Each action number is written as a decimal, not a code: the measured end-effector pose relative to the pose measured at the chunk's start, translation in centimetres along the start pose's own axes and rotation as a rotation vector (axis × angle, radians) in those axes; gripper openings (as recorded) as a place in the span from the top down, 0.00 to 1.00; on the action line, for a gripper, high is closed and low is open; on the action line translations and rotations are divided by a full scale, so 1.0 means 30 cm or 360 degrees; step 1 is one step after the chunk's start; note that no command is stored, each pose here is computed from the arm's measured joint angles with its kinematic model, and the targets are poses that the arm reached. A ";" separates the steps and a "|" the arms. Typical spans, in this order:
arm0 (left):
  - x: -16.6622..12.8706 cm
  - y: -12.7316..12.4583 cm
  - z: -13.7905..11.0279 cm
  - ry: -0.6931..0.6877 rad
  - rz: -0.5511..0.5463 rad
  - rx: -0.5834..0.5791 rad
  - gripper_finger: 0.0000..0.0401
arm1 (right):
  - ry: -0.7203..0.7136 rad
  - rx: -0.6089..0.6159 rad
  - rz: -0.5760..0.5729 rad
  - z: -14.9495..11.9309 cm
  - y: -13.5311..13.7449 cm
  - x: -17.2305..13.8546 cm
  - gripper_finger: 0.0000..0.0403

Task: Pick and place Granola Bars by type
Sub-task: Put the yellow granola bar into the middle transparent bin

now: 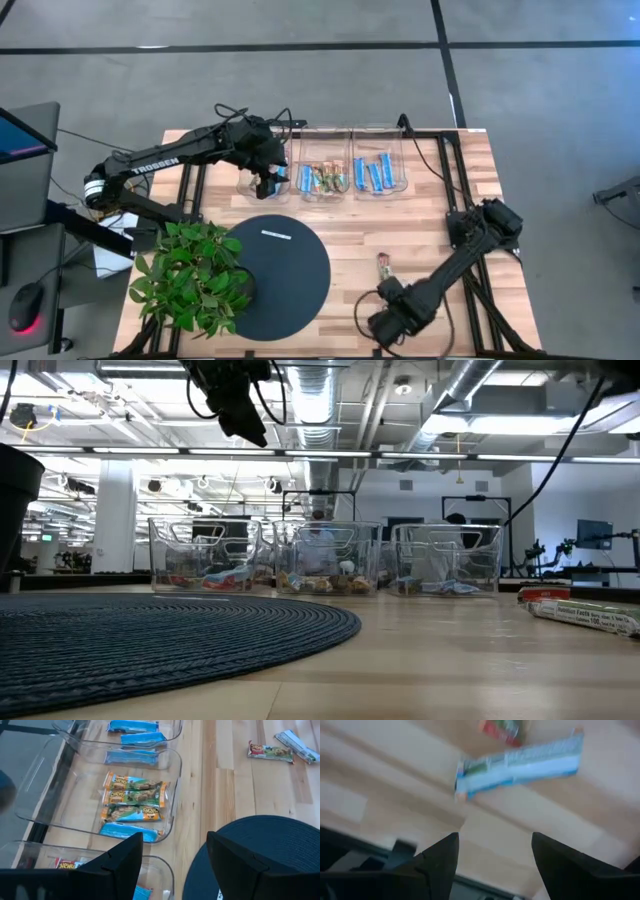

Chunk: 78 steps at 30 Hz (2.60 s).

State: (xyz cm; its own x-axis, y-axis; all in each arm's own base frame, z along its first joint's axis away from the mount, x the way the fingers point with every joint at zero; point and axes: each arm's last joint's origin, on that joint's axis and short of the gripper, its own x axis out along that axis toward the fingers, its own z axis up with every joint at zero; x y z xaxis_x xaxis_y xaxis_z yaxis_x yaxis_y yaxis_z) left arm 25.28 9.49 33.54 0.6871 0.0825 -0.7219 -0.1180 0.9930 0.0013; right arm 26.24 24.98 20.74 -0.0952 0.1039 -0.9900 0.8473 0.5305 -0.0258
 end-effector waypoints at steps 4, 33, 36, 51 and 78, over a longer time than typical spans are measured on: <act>0.000 0.001 0.003 -0.0014 0.0003 0.0026 0.46 | 0.0004 0.0068 -0.0015 -0.046 -0.015 0.024 0.39; -0.002 -0.004 -0.020 0.0097 -0.0018 0.0044 0.46 | 0.0096 -0.0015 0.0076 0.251 -0.065 0.233 0.39; -0.002 -0.004 -0.020 0.0097 -0.0018 0.0043 0.46 | 0.0083 -0.0080 0.0069 0.322 -0.074 0.228 0.39; -0.003 -0.009 -0.027 0.0125 -0.0077 -0.0059 0.46 | -0.0184 -0.0453 0.0072 0.651 -0.117 0.162 0.39; 0.011 -0.120 -0.010 0.0127 -0.0186 -0.0066 0.46 | -0.0971 -0.1151 0.0207 0.778 -0.148 -0.138 0.40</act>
State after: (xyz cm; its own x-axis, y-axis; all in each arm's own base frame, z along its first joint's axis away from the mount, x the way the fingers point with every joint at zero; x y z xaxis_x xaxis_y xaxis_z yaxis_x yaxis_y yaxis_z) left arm 25.71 5.92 33.10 0.6388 -0.0418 -0.7682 -0.0713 0.9910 -0.1132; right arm 35.08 2.57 21.72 0.4387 -0.1496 -0.8861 0.2845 0.9585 -0.0210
